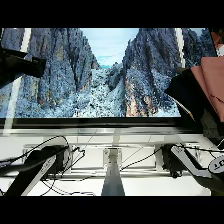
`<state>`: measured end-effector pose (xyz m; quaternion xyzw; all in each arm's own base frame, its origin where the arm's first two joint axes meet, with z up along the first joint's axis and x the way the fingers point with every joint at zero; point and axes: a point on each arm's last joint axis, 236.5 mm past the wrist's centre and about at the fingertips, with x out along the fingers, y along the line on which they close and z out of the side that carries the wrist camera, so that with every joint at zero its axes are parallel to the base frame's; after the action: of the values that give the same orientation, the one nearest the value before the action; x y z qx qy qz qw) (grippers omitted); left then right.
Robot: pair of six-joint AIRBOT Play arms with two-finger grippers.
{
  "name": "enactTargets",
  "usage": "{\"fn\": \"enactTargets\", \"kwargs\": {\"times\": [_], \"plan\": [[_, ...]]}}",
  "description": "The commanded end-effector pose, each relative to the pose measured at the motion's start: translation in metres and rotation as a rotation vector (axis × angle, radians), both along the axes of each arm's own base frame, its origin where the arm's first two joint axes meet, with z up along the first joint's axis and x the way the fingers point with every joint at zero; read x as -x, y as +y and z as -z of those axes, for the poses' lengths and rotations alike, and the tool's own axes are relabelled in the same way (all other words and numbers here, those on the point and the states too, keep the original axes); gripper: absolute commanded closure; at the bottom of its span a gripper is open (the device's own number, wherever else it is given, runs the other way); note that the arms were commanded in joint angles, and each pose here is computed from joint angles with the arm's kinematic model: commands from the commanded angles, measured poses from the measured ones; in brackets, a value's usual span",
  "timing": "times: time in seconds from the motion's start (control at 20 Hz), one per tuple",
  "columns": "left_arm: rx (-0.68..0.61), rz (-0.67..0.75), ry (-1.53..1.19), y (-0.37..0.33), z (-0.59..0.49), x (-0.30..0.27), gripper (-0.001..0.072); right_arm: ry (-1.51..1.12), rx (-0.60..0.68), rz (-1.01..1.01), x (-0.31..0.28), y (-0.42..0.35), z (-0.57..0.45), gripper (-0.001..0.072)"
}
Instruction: Fold the clothes and pants, and hang the long-sleeved shirts on hangers.
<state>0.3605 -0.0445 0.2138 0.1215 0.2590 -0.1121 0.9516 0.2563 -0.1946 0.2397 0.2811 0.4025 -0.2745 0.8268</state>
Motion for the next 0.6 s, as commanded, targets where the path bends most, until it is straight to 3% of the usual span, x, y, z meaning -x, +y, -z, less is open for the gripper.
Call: {"fn": "enactTargets", "kwargs": {"times": [0.0, 0.05, 0.3, 0.4, 0.55], "plan": [[-0.001, -0.001, -0.002, 0.001, -0.001, 0.0, 0.0021, -0.049, 0.009, -0.339, -0.063, 0.073, 0.0, 0.028], [0.0, -0.001, -0.002, 0.0, -0.001, 0.0, 0.0021, -0.046, 0.041, -0.433, -0.079, 0.1, 0.001, 0.0306], [0.0, -0.001, -0.002, 0.0, -0.001, 0.0, 0.0021, -0.019, 0.295, -0.884, -0.109, 0.228, 0.004, 0.0687], [0.0, -0.001, -0.002, 0.0, -0.001, 0.0, 0.0021, -0.046, 0.4, -0.952, -0.117, 0.252, -0.002, 0.0687], [-0.001, -0.001, -0.002, 0.001, -0.001, 0.0, 0.0021, -0.116, 0.432, -1.002, -0.125, 0.277, -0.012, 0.0687]]}}
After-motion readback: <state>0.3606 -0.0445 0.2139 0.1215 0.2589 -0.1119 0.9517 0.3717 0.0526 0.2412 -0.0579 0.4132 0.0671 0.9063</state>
